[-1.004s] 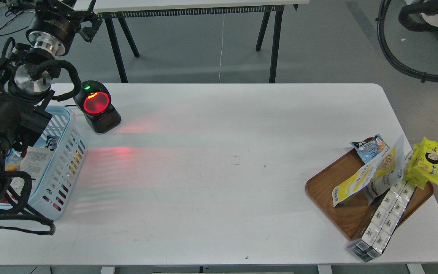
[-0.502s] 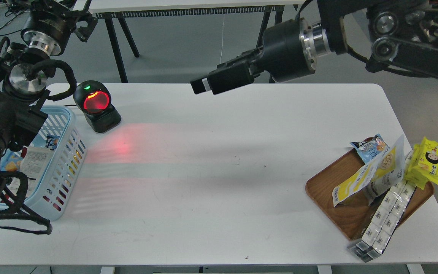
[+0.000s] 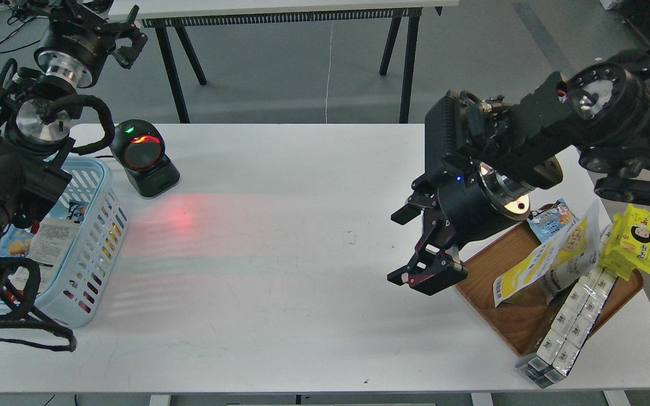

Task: Scan snack and place in basket
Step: 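Move the right gripper down over the yellow snack bag on the tray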

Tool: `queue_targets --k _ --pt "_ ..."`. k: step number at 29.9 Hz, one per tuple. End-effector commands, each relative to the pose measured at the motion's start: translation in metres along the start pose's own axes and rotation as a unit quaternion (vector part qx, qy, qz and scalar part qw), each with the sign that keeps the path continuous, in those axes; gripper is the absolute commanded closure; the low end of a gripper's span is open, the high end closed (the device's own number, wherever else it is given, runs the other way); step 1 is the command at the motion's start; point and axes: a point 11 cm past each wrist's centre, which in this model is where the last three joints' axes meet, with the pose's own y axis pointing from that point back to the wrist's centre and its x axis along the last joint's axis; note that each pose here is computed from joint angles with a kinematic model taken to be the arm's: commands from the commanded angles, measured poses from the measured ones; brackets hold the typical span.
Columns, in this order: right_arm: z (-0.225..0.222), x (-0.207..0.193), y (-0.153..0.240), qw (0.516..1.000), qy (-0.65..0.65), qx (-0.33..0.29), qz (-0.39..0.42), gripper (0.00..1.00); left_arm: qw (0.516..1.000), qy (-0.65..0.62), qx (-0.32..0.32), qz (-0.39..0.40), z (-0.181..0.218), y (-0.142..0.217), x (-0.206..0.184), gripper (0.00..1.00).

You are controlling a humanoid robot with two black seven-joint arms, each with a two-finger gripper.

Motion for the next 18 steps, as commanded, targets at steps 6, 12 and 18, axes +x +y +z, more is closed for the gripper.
queue_targets --k 6,12,18 --pt "0.011 -0.082 -0.007 0.993 0.077 -0.042 -0.083 0.09 1.0 -0.002 0.0 0.003 0.0 0.001 0.002 0.0" --pt "0.007 -0.104 -0.008 0.994 0.057 -0.038 -0.087 0.15 1.0 -0.008 0.005 0.003 -0.003 0.001 0.003 0.0" --pt "0.009 -0.121 -0.01 0.993 0.051 -0.042 -0.101 0.21 1.0 -0.013 0.008 0.002 -0.004 0.001 0.002 0.0"
